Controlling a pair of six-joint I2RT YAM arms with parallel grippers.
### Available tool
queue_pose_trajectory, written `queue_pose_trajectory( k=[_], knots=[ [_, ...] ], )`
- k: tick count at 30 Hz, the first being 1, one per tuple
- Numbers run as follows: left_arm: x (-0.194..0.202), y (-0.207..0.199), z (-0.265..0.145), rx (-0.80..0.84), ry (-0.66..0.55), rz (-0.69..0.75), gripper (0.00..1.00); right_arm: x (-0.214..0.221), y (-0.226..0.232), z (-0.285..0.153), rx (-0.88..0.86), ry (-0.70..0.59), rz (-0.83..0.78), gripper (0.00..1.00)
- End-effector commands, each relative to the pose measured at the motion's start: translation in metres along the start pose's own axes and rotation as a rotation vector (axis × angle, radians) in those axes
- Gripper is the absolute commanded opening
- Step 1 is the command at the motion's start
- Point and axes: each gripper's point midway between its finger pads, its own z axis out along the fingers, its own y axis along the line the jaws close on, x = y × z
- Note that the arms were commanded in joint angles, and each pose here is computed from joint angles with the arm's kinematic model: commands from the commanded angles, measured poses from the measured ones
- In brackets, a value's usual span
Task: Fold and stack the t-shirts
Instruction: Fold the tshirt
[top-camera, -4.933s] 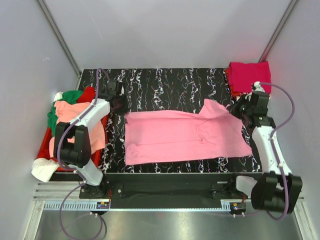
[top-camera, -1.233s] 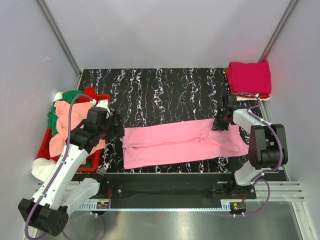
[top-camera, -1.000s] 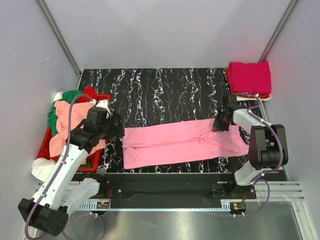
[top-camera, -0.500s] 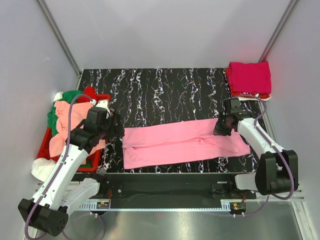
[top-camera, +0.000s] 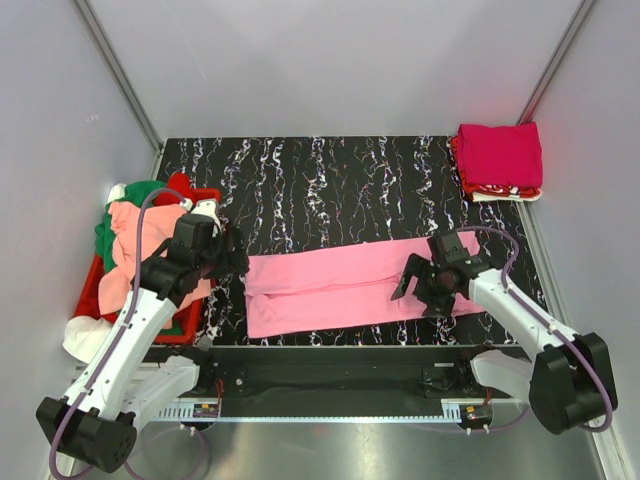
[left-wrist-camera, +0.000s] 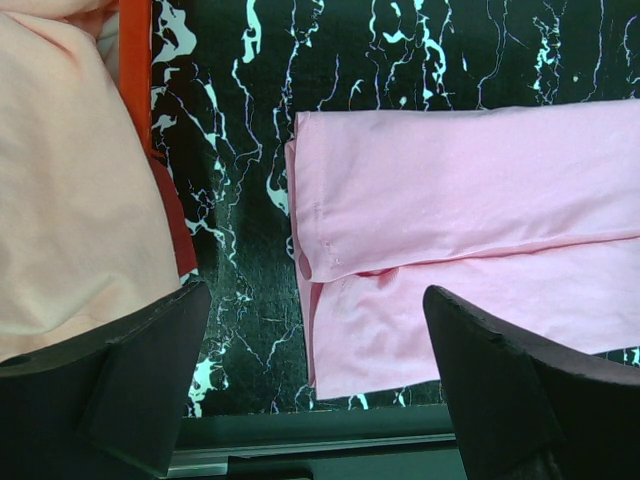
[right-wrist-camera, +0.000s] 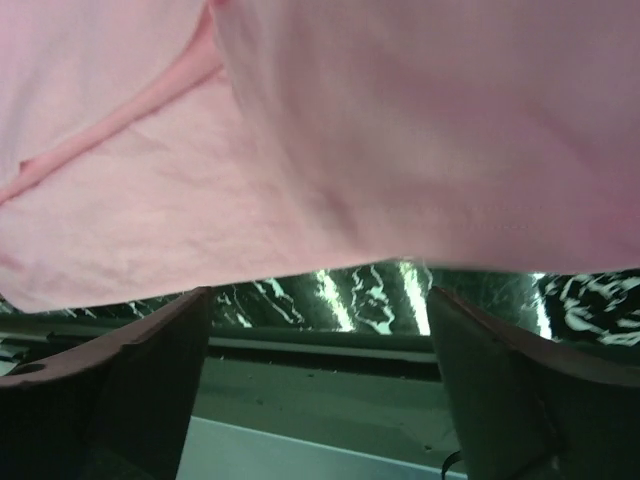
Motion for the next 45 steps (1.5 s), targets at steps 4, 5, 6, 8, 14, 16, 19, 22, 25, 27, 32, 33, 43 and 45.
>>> queue_pose_trajectory(
  k=[4,5,6,8,14,16,19,22,25,27,32,33,43,45],
  knots=[
    [-0.012,-0.004,-0.002,0.029,-0.051,0.002,0.94,0.021,0.013,-0.017,-0.067,0.007,0.010,1.00],
    [-0.012,-0.004,-0.002,0.027,-0.051,0.002,0.95,0.016,0.013,-0.022,-0.064,-0.031,0.009,1.00],
    [-0.011,-0.005,-0.002,0.030,-0.049,0.002,0.95,0.010,0.017,-0.028,-0.071,-0.057,0.003,1.00],
    [-0.011,-0.005,-0.002,0.029,-0.048,0.002,0.95,-0.002,0.019,-0.035,-0.065,-0.119,0.009,1.00],
    [-0.012,-0.003,-0.002,0.023,-0.054,0.000,0.95,-0.041,0.014,-0.038,0.071,-0.243,0.016,1.00],
    [-0.011,-0.011,0.001,0.065,-0.047,0.008,0.95,-0.055,0.005,-0.038,0.169,-0.275,0.020,1.00],
    [-0.006,-0.031,0.010,0.162,0.010,0.024,0.94,-0.070,-0.007,-0.034,0.286,-0.301,0.031,1.00],
    [0.003,-0.045,0.029,0.171,0.096,0.014,0.93,-0.079,-0.018,-0.022,0.337,-0.274,0.081,1.00],
    [0.013,-0.070,0.050,0.195,0.160,0.027,0.90,-0.089,-0.029,-0.001,0.306,-0.216,0.160,1.00],
    [0.018,-0.090,0.060,0.223,0.191,0.040,0.89,-0.094,-0.033,0.008,0.303,-0.193,0.167,1.00],
    [0.051,-0.111,0.108,0.180,0.367,0.068,0.88,-0.107,-0.038,0.032,0.374,-0.135,0.127,1.00],
    [0.067,-0.107,0.122,0.143,0.432,0.068,0.88,-0.105,-0.041,0.042,0.391,-0.096,0.116,1.00],
    [0.140,-0.076,0.141,0.028,0.648,0.056,0.85,-0.161,0.001,0.087,0.354,-0.019,0.052,1.00],
    [0.149,-0.078,0.133,0.046,0.671,0.030,0.85,-0.170,0.009,0.108,0.347,0.026,0.054,1.00]
  ],
)
